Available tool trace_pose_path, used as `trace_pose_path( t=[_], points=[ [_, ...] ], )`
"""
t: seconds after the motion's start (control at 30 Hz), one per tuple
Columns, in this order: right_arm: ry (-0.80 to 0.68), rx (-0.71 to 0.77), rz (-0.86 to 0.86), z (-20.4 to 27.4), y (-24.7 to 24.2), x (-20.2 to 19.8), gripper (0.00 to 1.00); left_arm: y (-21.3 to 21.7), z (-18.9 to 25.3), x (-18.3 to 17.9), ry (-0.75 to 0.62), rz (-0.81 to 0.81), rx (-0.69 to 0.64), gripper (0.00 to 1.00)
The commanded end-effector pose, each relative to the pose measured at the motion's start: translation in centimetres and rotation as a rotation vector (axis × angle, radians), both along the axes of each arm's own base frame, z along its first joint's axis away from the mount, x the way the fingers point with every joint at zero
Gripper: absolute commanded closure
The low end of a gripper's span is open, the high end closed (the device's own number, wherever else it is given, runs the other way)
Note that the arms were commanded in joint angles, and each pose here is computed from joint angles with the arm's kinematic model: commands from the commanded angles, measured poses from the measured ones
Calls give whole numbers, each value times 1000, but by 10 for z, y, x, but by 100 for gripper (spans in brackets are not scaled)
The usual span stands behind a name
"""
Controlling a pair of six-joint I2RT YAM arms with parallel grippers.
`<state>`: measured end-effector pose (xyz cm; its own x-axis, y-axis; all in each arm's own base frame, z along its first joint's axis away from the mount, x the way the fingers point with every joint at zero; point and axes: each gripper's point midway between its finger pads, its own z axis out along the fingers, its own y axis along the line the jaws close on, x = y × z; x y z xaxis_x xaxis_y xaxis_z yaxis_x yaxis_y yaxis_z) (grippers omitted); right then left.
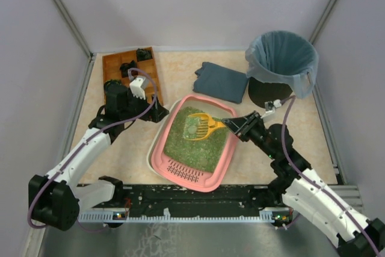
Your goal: Clean the litter box
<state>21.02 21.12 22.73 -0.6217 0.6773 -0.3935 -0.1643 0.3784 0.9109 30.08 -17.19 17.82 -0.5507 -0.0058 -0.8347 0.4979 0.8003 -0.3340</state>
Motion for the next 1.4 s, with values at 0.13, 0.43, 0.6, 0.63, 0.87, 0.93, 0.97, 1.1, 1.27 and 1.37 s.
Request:
trace_pose_path(
  t=[0.13, 0.43, 0.6, 0.63, 0.87, 0.93, 0.97, 1.1, 1.27, 1.37],
  points=[
    [-79, 142, 51, 26, -1, -13, 100, -7, 11, 4, -54, -30, 7, 9],
    [-47, 301, 47, 12, -7, -21, 100, -2, 12, 6, -65, -10, 32, 11],
    [-32, 371, -72, 5, -28, -13, 100, -6, 10, 4, -55, -26, 17, 12],
    [-39, 379, -46, 7, -24, -14, 100, -6, 10, 4, -60, -27, 12, 12],
    [-39, 315, -103, 8, -36, -10, 100, -8, 8, 4, -47, -30, 5, 14],
    [-57, 370, -58, 8, -29, -12, 100, -7, 7, 3, -54, -28, 3, 14],
    [-66, 355, 3, 10, -20, -16, 100, -7, 7, 3, -56, -27, 1, 14],
    [-28, 341, -18, -1, -24, -14, 100, -7, 7, 5, -51, -24, 5, 15],
    [-69, 381, 15, 10, -24, -17, 100, -5, 5, 3, -54, -16, 4, 15],
    [-86, 319, 19, 13, -25, -17, 100, -6, 6, 4, -54, -18, 2, 16]
  ],
)
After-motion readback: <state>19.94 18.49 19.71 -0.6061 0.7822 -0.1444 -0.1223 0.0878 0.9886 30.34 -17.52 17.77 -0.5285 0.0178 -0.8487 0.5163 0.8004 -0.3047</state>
